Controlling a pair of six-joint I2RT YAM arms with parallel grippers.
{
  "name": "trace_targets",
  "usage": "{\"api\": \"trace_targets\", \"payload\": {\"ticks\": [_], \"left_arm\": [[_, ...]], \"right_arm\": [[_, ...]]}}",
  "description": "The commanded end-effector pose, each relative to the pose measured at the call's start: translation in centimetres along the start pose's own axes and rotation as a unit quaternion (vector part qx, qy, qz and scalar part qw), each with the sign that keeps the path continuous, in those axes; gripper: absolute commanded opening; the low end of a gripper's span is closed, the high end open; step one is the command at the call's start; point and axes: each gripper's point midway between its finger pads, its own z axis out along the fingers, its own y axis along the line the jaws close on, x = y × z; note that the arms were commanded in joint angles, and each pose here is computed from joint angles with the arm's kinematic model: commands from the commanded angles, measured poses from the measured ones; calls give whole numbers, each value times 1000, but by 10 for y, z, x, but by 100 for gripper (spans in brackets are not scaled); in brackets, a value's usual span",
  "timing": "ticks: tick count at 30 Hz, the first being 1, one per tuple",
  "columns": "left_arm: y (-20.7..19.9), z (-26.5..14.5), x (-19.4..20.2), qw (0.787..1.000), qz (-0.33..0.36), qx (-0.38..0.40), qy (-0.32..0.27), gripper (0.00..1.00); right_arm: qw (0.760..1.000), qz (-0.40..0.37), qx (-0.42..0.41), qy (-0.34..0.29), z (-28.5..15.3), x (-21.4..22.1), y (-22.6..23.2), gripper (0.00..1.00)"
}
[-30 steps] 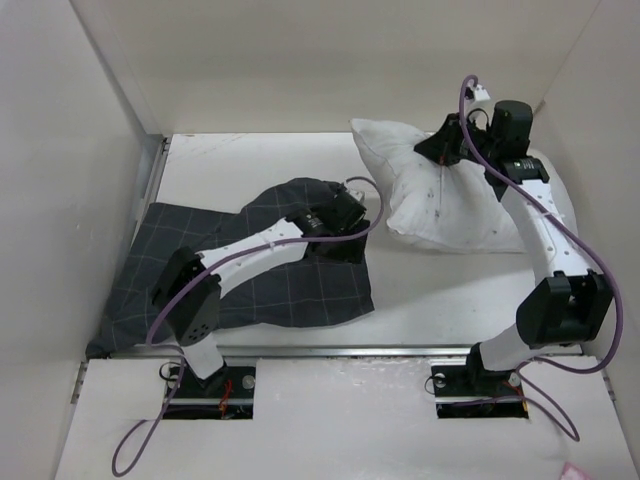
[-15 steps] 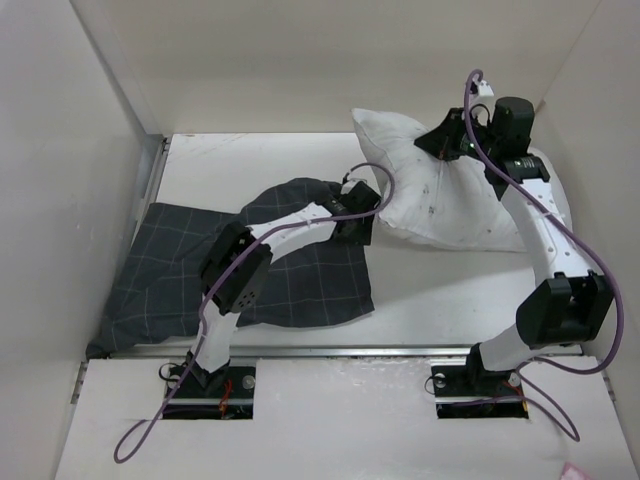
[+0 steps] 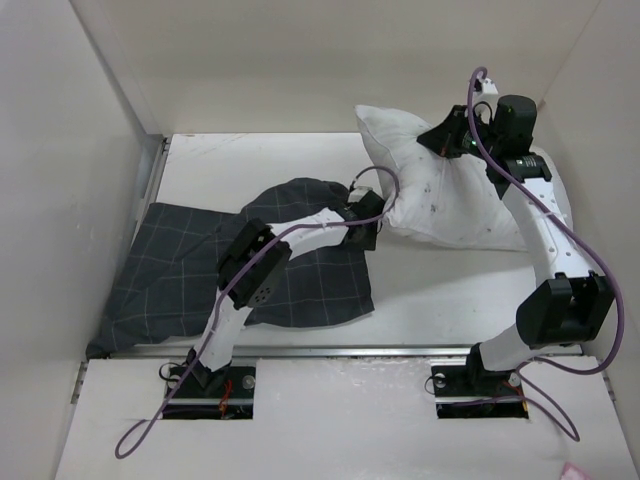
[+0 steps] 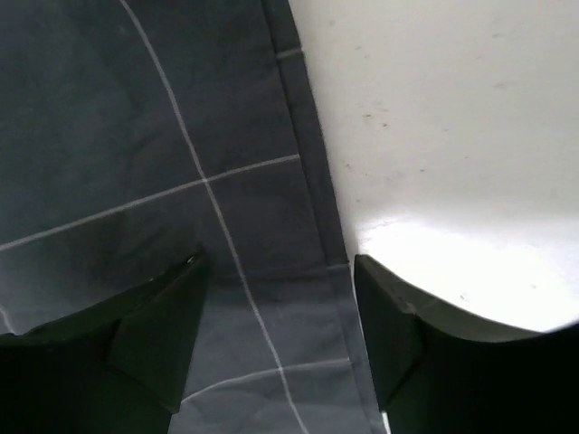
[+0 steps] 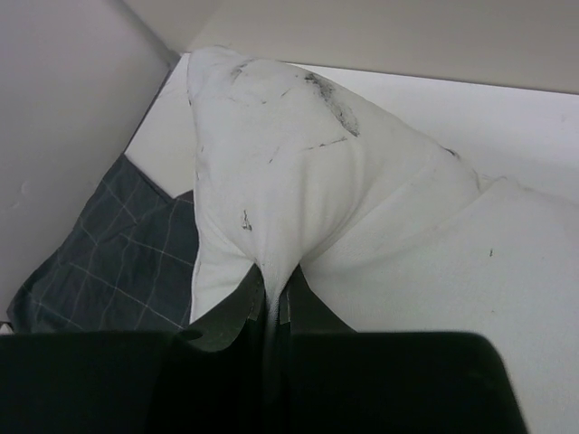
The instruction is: Put the pillow into the pillowcase
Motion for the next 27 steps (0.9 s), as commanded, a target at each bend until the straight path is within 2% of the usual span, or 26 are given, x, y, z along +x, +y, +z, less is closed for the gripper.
{"api": "trace_targets", "payload": {"ticks": [1, 6, 7, 11, 19, 23, 24, 27], "left_arm": [[0, 5, 16, 999, 19, -41, 14, 60], [3, 7, 21, 998, 23, -47, 22, 46], [3, 7, 21, 998, 23, -47, 22, 34], [5, -16, 3, 999, 14, -41, -5, 12], [-1, -52, -28, 998, 27, -9, -49, 10], [-14, -75, -37, 996, 34, 46, -61, 13], [-13, -77, -40, 996, 28, 53, -64, 16], [-8, -85, -43, 995, 22, 75, -59, 16]], "right_arm": [[995, -48, -34, -78, -18, -55, 35, 0], [995, -47, -30, -80, -20, -54, 34, 0], [995, -47, -30, -80, -20, -54, 34, 0], [996, -45, -33, -74, -19, -50, 34, 0], [996, -43, -46, -57, -14, -37, 32, 0], [996, -45, -48, -52, -13, -33, 31, 0], [997, -47, -47, -49, -12, -30, 29, 0], [997, -50, -46, -45, -12, -26, 27, 0]]}}
